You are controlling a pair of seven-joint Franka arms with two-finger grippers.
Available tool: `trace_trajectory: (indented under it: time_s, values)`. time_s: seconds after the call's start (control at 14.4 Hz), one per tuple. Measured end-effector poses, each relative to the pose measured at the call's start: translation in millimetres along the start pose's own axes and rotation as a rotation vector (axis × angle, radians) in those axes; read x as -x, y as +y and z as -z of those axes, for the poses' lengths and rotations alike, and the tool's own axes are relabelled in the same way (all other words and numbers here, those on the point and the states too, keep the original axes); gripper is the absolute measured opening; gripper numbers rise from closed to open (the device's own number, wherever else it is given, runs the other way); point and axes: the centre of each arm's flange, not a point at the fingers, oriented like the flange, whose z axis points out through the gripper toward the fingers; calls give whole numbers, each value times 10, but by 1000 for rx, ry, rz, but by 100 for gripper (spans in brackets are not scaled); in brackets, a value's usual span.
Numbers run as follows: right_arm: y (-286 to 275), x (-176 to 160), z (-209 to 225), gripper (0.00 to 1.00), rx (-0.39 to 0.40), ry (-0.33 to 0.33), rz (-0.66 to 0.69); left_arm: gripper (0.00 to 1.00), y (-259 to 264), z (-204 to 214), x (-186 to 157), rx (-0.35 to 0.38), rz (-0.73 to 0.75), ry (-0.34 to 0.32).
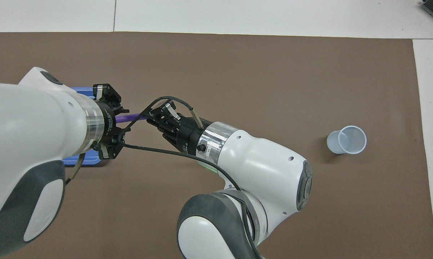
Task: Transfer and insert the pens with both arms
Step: 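Open the left gripper and pull the pen away with the right gripper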
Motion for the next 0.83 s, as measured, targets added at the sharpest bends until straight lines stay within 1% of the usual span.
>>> trace_trajectory:
  time_s: [0.21,0.28,0.35,0.49,0.55,0.62,0.83]
  values:
    - [13,-152,12,18,42,-31,96,40,-8,17,1,2,-20,0]
    - [18,-243,26,18,69,-46,145,39,-15,31,0,2,-41,1]
    - [26,-343,44,18,111,-62,205,40,-21,45,-1,4,-67,1]
    - [56,-574,116,18,246,-83,353,40,-33,64,-10,1,-123,3]
    - [83,-673,163,18,323,-90,429,32,-38,63,-22,-4,-162,6]
    - [114,-755,215,18,397,-98,501,30,-43,57,-40,-13,-211,9]
    - [224,-982,405,18,583,-148,703,30,-74,1,-111,-44,-396,15]
